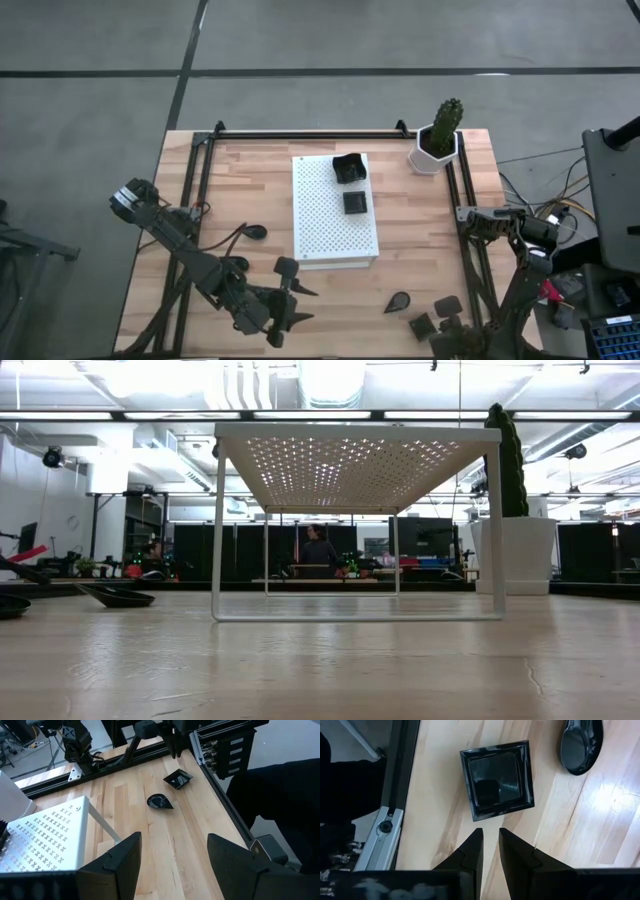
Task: Pick & Place Mini shaped plates
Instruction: Stack the black square plate on top of the black square plate on the shelf
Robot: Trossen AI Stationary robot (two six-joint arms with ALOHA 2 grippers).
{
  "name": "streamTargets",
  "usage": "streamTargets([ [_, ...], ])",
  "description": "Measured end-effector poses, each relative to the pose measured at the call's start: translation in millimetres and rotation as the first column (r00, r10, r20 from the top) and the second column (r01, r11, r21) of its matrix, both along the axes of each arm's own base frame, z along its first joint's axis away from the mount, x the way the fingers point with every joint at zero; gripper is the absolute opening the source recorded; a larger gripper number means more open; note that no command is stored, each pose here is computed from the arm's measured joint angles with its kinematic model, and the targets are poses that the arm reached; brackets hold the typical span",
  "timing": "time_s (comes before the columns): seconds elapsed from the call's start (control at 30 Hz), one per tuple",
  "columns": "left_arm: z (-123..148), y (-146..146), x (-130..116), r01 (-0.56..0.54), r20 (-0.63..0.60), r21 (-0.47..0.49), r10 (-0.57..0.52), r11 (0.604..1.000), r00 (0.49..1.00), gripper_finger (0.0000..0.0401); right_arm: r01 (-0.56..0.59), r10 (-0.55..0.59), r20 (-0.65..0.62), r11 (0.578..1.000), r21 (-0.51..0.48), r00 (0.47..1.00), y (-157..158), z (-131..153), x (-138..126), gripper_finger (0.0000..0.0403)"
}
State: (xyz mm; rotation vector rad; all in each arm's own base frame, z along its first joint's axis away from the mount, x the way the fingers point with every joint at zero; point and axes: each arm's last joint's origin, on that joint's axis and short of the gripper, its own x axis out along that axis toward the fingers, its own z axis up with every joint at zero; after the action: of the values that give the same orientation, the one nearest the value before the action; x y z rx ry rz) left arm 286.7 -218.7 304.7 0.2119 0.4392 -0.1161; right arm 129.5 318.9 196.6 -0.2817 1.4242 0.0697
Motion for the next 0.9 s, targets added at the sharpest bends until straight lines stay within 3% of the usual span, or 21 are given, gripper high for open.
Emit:
streamTargets([
  [0.9, 0.0, 1.3, 1.0, -0.004, 0.000, 0.001, 0.004, 1.000, 1.000, 0.0220, 0.011, -0.011, 0.008, 0.999, 0.031, 1.000, 2.6, -2.5, -0.7, 0.0057],
])
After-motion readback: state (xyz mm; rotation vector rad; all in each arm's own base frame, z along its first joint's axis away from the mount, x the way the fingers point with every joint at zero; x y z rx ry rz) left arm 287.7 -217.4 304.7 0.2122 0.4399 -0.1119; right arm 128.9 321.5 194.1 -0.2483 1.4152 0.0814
